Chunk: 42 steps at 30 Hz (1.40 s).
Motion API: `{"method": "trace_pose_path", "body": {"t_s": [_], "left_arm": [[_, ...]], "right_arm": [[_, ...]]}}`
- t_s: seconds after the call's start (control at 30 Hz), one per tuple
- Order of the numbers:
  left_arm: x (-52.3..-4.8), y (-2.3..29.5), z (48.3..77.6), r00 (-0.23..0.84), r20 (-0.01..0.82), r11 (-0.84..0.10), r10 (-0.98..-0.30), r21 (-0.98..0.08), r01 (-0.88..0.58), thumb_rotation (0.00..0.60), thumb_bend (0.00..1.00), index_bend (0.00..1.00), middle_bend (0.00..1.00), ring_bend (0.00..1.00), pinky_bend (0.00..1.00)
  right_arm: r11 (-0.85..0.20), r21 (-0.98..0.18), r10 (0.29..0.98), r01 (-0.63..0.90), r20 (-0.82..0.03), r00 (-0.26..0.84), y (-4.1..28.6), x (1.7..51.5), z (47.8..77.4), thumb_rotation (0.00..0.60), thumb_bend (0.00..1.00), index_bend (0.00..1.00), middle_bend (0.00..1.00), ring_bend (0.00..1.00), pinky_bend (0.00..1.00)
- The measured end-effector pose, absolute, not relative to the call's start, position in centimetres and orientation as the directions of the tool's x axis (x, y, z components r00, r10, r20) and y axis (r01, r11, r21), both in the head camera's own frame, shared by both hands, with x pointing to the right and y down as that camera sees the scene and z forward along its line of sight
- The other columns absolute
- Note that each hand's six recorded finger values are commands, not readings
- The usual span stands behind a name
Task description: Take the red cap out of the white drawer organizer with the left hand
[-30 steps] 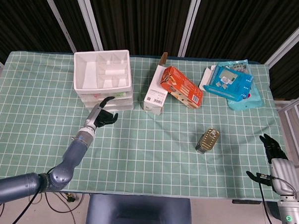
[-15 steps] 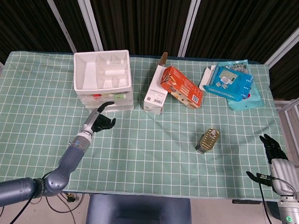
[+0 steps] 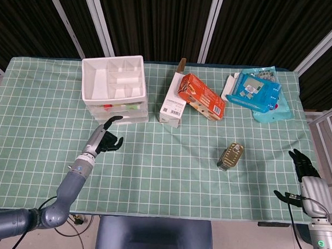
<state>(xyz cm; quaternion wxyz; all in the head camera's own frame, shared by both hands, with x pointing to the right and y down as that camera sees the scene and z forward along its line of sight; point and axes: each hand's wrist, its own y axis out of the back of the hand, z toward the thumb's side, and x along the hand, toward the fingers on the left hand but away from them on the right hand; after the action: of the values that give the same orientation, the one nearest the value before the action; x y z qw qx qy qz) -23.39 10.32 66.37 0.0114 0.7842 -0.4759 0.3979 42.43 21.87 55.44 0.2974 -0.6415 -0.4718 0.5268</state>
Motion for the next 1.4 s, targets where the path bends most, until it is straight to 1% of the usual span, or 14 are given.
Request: {"method": "trace_pose_path", "body": {"t_s": [0.2, 0.3, 0.4, 0.53, 0.8, 1.13, 1.2, 1.4], "left_arm": [[-23.9, 9.1, 64.4, 0.213, 0.548, -0.556, -0.809, -0.596, -0.58, 0.6, 0.46, 0.15, 1.0, 0.98, 1.0], [-23.9, 8.4, 63.5, 0.204, 0.517, -0.544, -0.831, -0.679, -0.493, 0.6, 0.46, 0.16, 1.0, 0.98, 1.0], [-23.9, 7.6, 62.9, 0.185, 0.505, -0.531, -0.843, -0.724, -0.441, 0.6, 0.46, 0.17, 1.0, 0.99, 1.0], [-24.1, 6.8, 62.7, 0.151, 0.517, -0.529, -0.843, -0.746, -0.405, 0.6, 0.46, 0.17, 1.0, 0.99, 1.0], [-24.9, 6.0, 63.4, 0.091, 0.558, -0.547, -0.825, -0.748, -0.375, 0.6, 0.46, 0.19, 1.0, 0.99, 1.0], [-25.6, 6.1, 64.4, 0.046, 0.603, -0.577, -0.796, -0.733, -0.36, 0.6, 0.46, 0.21, 1.0, 0.99, 1.0], [-25.7, 6.1, 64.6, 0.042, 0.611, -0.583, -0.79, -0.729, -0.358, 0.6, 0.46, 0.22, 1.0, 0.99, 1.0], [-25.7, 6.4, 64.5, 0.042, 0.618, -0.589, -0.785, -0.725, -0.356, 0.6, 0.46, 0.29, 1.0, 0.99, 1.0]], "right_arm": [[-0.378, -0.878, 0.919, 0.292, -0.395, 0.001, 21.9, 42.4, 55.4, 0.6, 0.07, 0.0, 0.0, 0.0, 0.22], [-0.378, -0.878, 0.918, 0.295, -0.396, 0.0, 21.9, 42.4, 55.4, 0.6, 0.07, 0.0, 0.0, 0.0, 0.22], [-0.379, -0.876, 0.918, 0.297, -0.398, -0.002, 21.9, 42.4, 55.4, 0.6, 0.07, 0.0, 0.0, 0.0, 0.22], [-0.38, -0.876, 0.917, 0.298, -0.399, -0.002, 21.9, 42.4, 55.4, 0.6, 0.07, 0.0, 0.0, 0.0, 0.22], [-0.381, -0.874, 0.916, 0.301, -0.401, -0.004, 21.9, 42.4, 55.5, 0.6, 0.07, 0.0, 0.0, 0.0, 0.22], [-0.381, -0.875, 0.916, 0.3, -0.4, -0.003, 21.9, 42.4, 55.4, 0.6, 0.07, 0.0, 0.0, 0.0, 0.22], [-0.381, -0.875, 0.916, 0.3, -0.4, -0.003, 21.9, 42.4, 55.4, 0.6, 0.07, 0.0, 0.0, 0.0, 0.22], [-0.381, -0.874, 0.916, 0.301, -0.4, -0.003, 21.9, 42.4, 55.4, 0.6, 0.07, 0.0, 0.0, 0.0, 0.22]]}}
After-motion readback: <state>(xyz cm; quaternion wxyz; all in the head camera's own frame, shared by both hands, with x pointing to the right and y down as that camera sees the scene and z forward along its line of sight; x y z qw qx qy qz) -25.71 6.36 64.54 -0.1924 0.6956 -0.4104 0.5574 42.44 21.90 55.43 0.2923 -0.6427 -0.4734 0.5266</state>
